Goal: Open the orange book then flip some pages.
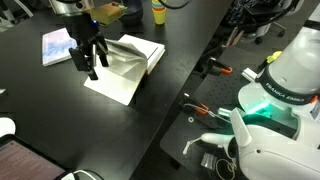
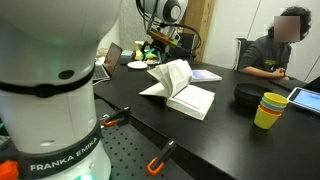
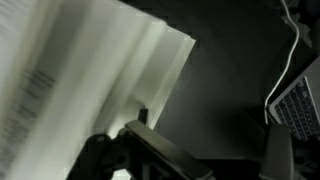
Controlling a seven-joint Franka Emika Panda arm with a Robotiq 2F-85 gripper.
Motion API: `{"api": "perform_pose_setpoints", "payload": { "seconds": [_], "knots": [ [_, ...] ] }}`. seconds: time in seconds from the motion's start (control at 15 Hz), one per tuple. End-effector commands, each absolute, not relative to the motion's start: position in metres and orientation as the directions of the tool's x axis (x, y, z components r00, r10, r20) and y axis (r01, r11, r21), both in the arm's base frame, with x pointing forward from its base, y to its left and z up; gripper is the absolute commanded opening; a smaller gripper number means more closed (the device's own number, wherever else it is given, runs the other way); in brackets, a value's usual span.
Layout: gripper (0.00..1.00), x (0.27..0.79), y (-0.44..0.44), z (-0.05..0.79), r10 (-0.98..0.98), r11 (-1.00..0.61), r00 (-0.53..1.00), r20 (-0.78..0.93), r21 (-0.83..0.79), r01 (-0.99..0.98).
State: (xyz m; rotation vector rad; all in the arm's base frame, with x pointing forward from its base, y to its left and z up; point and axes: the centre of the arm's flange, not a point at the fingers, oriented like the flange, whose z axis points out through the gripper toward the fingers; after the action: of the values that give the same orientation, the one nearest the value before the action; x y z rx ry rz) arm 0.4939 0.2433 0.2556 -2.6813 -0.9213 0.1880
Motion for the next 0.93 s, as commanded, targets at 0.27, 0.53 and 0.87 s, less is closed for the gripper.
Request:
{"api": "perform_pose_setpoints", "payload": {
  "seconds": [0.27, 0.53, 0.87],
  "knots": [
    [1.00, 0.525, 0.200, 0.251, 0.517, -0.773, 0.855, -0.045, -0.454, 0.444],
    [1.00, 0.538, 0.164, 0.274, 0.420, -0.821, 0.905, -0.066, -0.453, 0.348],
    [1.00, 0.546, 0.127, 0.276, 0.344, -0.854, 0.935, -0.091, -0.444, 0.271]
  ]
}}
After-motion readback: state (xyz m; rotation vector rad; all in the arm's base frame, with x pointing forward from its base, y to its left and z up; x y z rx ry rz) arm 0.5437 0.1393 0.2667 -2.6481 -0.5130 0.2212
